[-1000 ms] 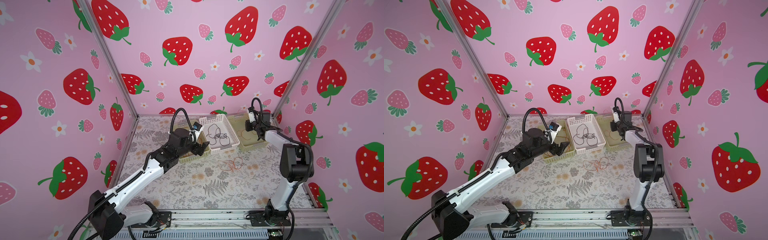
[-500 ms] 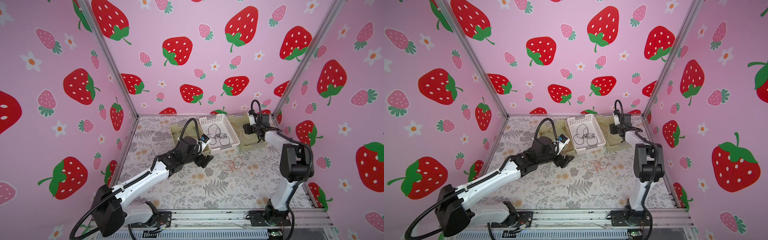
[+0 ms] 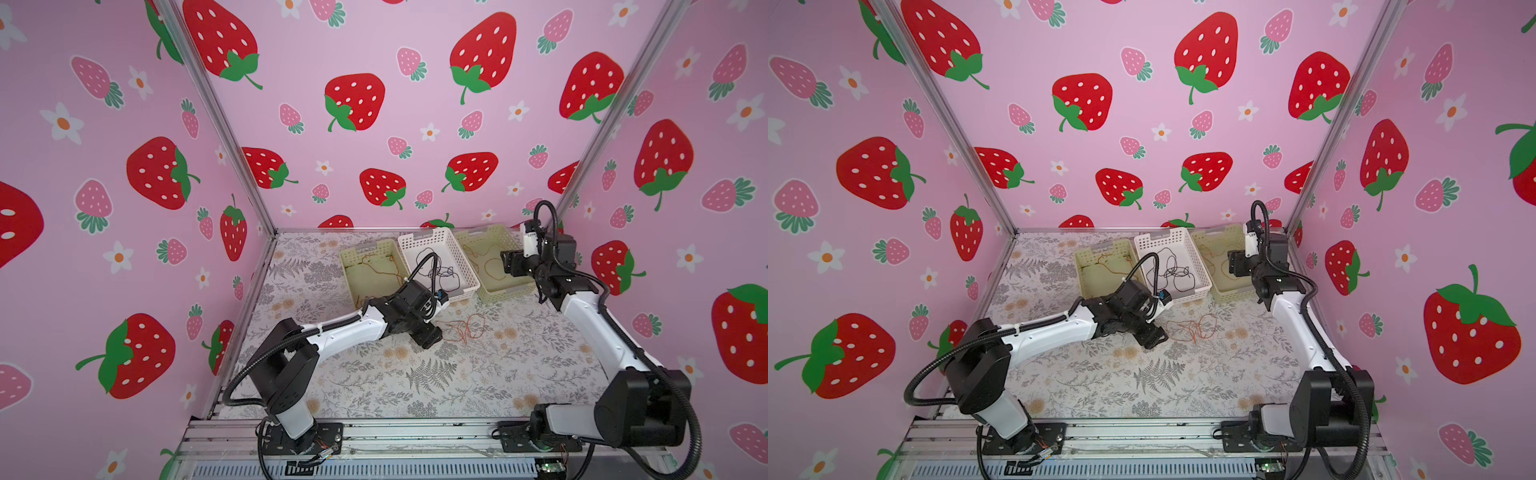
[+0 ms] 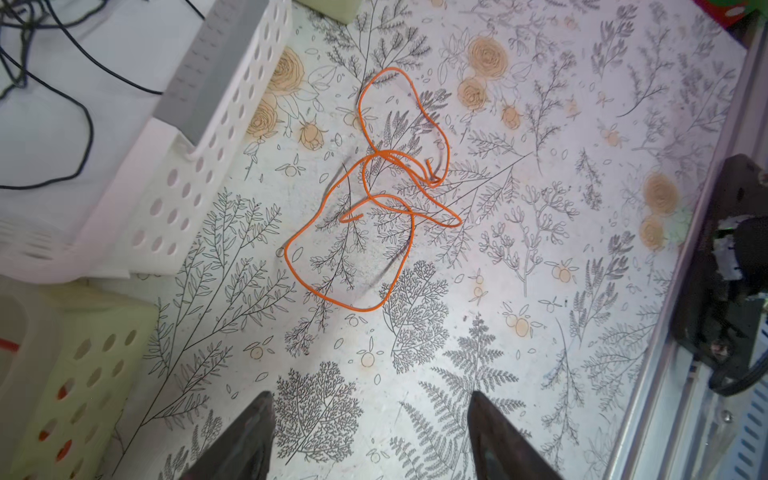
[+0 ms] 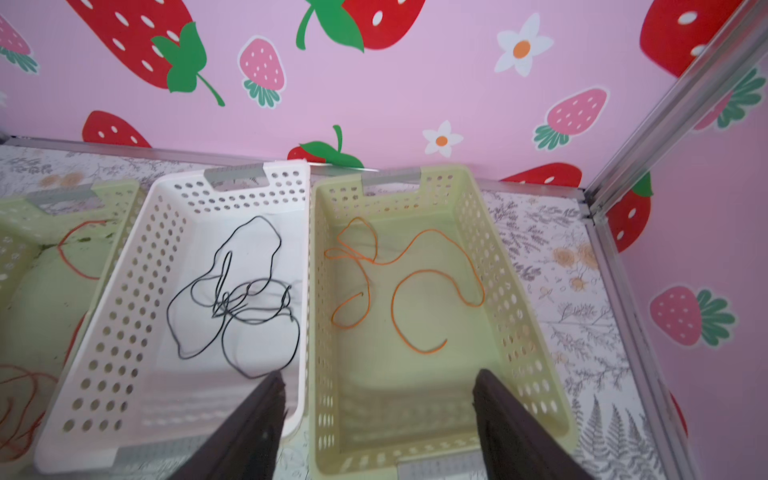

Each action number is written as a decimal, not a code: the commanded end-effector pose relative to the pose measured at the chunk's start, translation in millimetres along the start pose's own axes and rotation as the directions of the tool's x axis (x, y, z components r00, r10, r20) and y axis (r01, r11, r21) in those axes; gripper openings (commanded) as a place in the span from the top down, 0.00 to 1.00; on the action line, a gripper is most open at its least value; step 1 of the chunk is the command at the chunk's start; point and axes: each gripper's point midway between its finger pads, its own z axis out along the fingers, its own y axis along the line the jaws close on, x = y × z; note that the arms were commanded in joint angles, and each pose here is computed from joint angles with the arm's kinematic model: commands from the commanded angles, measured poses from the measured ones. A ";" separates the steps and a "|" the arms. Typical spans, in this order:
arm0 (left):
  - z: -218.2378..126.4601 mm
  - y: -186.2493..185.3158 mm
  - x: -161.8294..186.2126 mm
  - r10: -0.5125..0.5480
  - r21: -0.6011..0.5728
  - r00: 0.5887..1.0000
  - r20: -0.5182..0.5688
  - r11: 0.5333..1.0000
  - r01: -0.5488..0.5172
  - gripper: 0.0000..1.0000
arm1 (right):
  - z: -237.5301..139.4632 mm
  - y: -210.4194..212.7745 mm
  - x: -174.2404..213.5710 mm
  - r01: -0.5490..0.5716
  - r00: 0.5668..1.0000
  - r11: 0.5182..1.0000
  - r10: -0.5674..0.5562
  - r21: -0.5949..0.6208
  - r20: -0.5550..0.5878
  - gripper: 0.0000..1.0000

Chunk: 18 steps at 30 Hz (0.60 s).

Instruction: Untangle the cables

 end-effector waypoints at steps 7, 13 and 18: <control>10.6 13.9 -28.7 -0.405 0.038 0.898 -0.172 0.908 0.416 0.30 | -21.9 26.0 61.4 -0.115 0.988 0.990 0.104 -0.088 -0.117 0.25; 29.1 9.5 -14.7 -0.556 0.036 0.779 -0.290 0.807 0.590 0.29 | -26.4 31.2 78.4 -0.109 0.987 0.989 0.096 -0.104 -0.129 0.25; 46.6 14.5 -2.4 -0.628 0.014 0.693 -0.355 0.737 0.676 0.30 | -27.4 32.8 81.8 -0.098 0.988 0.989 0.083 -0.112 -0.130 0.25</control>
